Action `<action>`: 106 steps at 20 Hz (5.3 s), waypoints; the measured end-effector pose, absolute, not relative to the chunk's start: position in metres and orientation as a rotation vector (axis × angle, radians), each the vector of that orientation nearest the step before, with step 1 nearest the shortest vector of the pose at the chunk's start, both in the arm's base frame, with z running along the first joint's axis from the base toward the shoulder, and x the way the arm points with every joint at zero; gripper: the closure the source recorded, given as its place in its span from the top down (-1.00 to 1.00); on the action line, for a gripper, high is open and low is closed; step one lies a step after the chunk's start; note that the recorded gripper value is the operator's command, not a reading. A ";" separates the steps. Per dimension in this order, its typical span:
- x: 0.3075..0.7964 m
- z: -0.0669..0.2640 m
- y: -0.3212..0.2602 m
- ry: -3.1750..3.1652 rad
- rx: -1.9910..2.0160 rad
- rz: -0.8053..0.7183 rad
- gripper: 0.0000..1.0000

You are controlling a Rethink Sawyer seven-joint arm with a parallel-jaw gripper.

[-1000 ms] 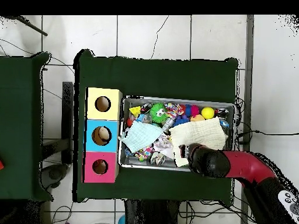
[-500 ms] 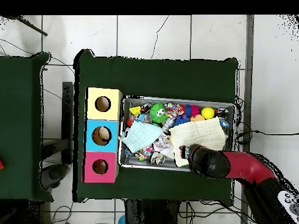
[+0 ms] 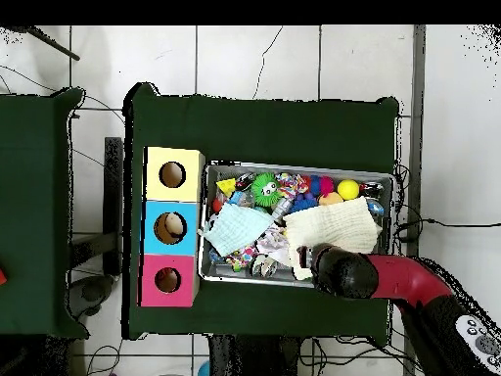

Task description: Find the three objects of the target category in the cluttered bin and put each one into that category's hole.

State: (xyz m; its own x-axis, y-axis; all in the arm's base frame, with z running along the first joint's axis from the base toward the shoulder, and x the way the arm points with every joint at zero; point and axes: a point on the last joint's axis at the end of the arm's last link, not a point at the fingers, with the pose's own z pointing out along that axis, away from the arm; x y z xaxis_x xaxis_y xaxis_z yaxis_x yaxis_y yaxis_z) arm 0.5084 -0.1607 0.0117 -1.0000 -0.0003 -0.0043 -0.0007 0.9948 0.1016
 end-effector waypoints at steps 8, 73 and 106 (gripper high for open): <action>0.503 -0.001 -0.157 3.136 -0.008 0.157 1.00; 0.575 0.214 -0.050 3.121 -0.025 -0.124 -1.00; 0.562 0.244 0.059 3.138 -0.081 -0.107 -1.00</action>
State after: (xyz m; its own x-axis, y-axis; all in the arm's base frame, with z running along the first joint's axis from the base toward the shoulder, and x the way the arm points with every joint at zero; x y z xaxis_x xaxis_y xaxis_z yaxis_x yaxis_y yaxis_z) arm 0.5621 0.0595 0.2437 -0.9987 -0.0514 0.0006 -0.0514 0.9964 -0.0679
